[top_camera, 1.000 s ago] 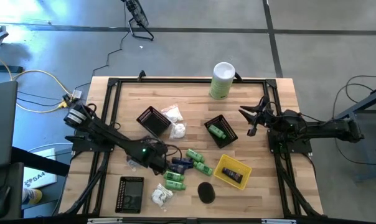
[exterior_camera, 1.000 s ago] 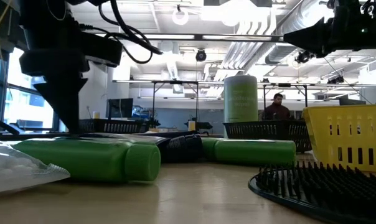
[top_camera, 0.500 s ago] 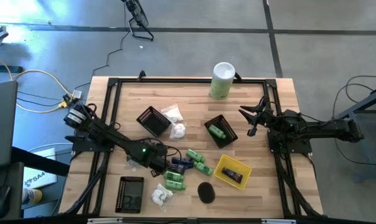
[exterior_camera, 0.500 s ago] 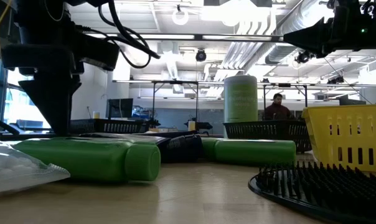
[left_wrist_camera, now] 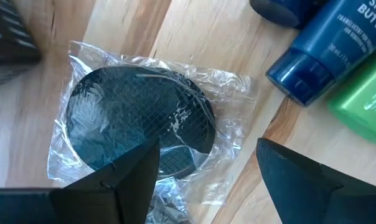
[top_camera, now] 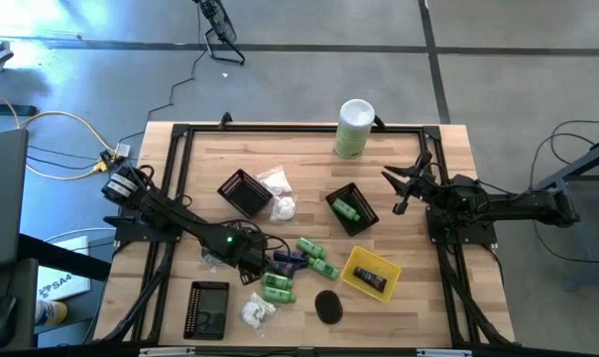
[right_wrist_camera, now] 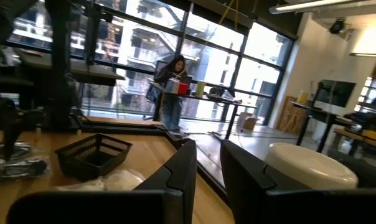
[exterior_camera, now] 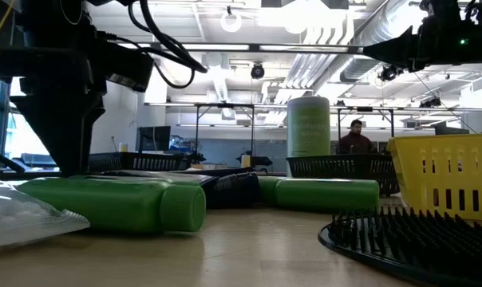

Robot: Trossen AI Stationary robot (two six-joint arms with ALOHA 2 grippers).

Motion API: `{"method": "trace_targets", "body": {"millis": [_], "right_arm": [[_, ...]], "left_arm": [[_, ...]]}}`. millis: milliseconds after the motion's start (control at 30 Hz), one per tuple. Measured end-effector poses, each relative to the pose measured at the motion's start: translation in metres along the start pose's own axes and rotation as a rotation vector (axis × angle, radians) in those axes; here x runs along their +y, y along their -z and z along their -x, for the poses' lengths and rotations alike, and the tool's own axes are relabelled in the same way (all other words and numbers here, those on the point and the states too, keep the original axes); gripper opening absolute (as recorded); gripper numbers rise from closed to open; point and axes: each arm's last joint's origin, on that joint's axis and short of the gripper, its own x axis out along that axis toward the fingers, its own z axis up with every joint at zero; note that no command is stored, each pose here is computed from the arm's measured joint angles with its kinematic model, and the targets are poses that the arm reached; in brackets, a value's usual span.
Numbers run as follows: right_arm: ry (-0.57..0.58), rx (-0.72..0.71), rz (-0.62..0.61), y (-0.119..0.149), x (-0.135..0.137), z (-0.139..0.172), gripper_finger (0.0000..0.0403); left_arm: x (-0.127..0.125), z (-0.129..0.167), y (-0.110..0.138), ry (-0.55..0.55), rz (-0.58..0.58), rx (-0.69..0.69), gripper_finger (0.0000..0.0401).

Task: Pick & Place Travel size toiletries
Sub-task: Put the hairbrush into the top left black bin

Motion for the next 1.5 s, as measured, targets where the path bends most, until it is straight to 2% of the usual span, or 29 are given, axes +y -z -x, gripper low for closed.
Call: {"method": "trace_targets", "body": {"millis": [567, 900, 1200, 1333, 1500], "right_arm": [[0.015, 0.005, 0.000, 0.000, 0.000, 0.000, 0.0066], [0.007, 0.002, -0.003, 0.000, 0.000, 0.000, 0.0066], [0.005, 0.000, -0.007, 0.000, 0.000, 0.000, 0.0066], [0.004, 0.000, -0.008, 0.000, 0.000, 0.000, 0.0066], [0.004, 0.000, -0.009, 0.000, 0.000, 0.000, 0.0066]], "left_arm": [[0.001, -0.001, 0.001, -0.024, -0.003, -0.005, 0.0262], [-0.006, -0.034, 0.005, -0.095, -0.068, 0.096, 0.0262], [-0.004, -0.034, 0.005, -0.126, -0.049, 0.080, 0.0262], [-0.004, -0.034, 0.005, -0.128, -0.048, 0.080, 0.0239], [-0.003, -0.035, 0.006, -0.137, -0.052, 0.084, 0.0172]]}}
